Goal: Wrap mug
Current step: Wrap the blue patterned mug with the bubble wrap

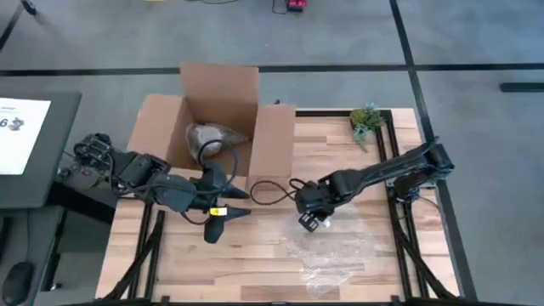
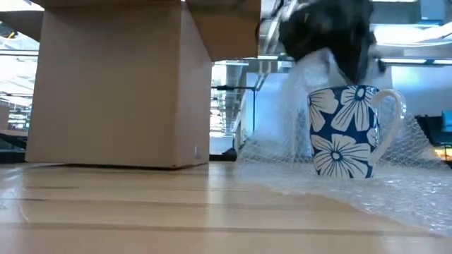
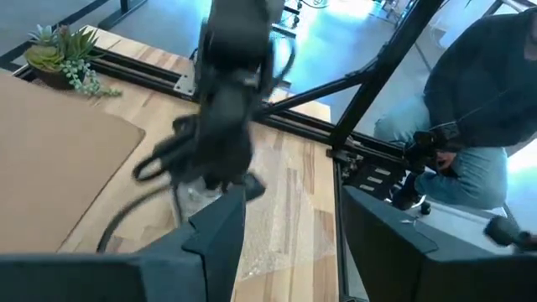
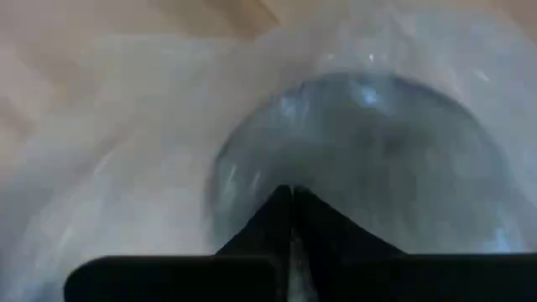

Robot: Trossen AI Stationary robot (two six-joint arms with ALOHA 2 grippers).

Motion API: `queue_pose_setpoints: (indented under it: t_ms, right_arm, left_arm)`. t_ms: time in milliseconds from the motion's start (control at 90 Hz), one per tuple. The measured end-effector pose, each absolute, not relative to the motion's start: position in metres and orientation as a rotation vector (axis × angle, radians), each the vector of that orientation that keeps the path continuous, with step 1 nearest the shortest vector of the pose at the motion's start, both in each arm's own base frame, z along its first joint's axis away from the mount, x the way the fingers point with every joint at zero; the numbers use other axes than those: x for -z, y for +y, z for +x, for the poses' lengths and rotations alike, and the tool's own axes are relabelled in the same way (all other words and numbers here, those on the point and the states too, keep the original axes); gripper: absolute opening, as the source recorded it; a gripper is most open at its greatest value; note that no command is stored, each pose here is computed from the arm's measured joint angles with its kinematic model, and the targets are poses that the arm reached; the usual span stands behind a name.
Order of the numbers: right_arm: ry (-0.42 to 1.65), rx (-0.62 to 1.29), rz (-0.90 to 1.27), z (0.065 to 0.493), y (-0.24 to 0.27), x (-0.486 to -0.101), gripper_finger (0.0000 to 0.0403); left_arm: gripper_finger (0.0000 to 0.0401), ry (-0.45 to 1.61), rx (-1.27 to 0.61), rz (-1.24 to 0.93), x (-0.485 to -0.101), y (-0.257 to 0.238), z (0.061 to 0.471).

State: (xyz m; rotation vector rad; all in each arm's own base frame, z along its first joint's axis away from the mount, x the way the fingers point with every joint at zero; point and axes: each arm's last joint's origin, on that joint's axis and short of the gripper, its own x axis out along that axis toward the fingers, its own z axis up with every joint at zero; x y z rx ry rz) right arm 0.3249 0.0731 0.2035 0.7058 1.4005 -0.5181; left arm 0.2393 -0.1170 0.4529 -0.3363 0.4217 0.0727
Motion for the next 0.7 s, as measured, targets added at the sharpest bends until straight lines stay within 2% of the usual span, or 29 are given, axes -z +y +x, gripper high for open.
queue_pose_setpoints:
  t_ms: [100,211,411,511,700]
  right_arm:
    - [1.447,0.522,0.663,0.332,0.070,-0.187,0.0000]
    - [1.459,0.514,0.648,0.336,0.069,-0.191,0.0000]
    - [1.383,0.473,0.679,0.336,0.068,-0.241,0.0005]
    - [1.346,0.451,0.690,0.333,0.066,-0.262,0.0037]
    - [1.311,0.446,0.731,0.321,0.059,-0.295,0.0132]
  left_arm:
    - [0.0175,0.422,-0.073,-0.336,-0.453,-0.117,0.239]
    - [0.0175,0.422,-0.073,-0.336,-0.453,-0.117,0.239]
    - [0.0175,0.422,-0.072,-0.334,-0.453,-0.117,0.239]
    - [0.0175,0.422,-0.071,-0.325,-0.453,-0.117,0.239]
    - [0.0175,0.422,-0.068,-0.311,-0.453,-0.117,0.239]
